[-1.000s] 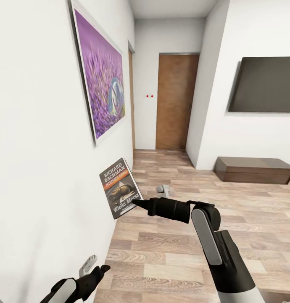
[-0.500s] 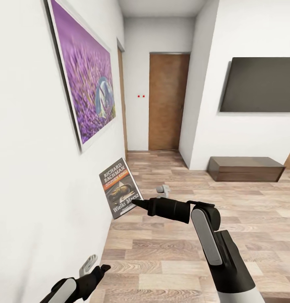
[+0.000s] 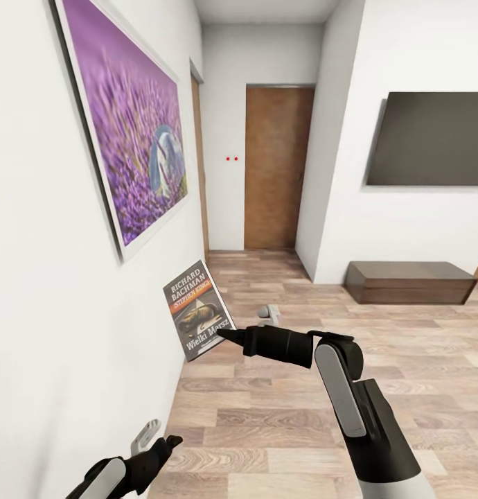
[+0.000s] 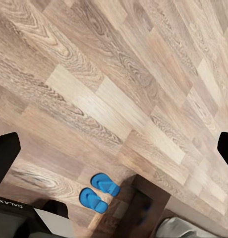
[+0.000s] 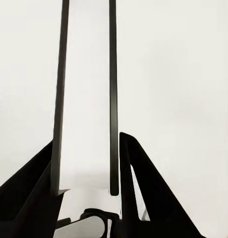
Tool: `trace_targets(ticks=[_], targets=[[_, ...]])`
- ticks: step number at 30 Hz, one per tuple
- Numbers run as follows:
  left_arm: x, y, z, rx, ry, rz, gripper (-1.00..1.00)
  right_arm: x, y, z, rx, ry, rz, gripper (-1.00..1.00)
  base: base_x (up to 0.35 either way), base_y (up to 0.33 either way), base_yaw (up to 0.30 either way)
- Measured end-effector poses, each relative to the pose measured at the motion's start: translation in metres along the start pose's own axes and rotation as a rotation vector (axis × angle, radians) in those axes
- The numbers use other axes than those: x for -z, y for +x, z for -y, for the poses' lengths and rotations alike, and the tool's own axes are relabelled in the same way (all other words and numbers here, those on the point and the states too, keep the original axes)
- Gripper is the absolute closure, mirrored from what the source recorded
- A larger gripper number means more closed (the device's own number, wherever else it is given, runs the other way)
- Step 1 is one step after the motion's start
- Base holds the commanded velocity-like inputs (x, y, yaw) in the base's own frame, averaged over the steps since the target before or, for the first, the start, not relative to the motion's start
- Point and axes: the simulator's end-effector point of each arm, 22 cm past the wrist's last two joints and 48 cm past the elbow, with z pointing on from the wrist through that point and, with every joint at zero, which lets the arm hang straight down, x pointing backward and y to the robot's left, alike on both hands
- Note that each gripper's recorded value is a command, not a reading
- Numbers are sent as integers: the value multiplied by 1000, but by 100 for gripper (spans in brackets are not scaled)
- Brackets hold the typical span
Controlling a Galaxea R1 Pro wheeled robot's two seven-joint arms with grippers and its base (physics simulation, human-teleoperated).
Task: In the bedroom, move the book from the bed onto either nightstand, and place the two sandals side by side next to the bed.
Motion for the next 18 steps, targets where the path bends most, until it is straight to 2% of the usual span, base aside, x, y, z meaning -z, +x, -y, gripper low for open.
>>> trace_targets(ticks=[18], targets=[[0,0,0,-2,-1,0,-100,0,-3,0,8,3,3,100,322,0,-1]])
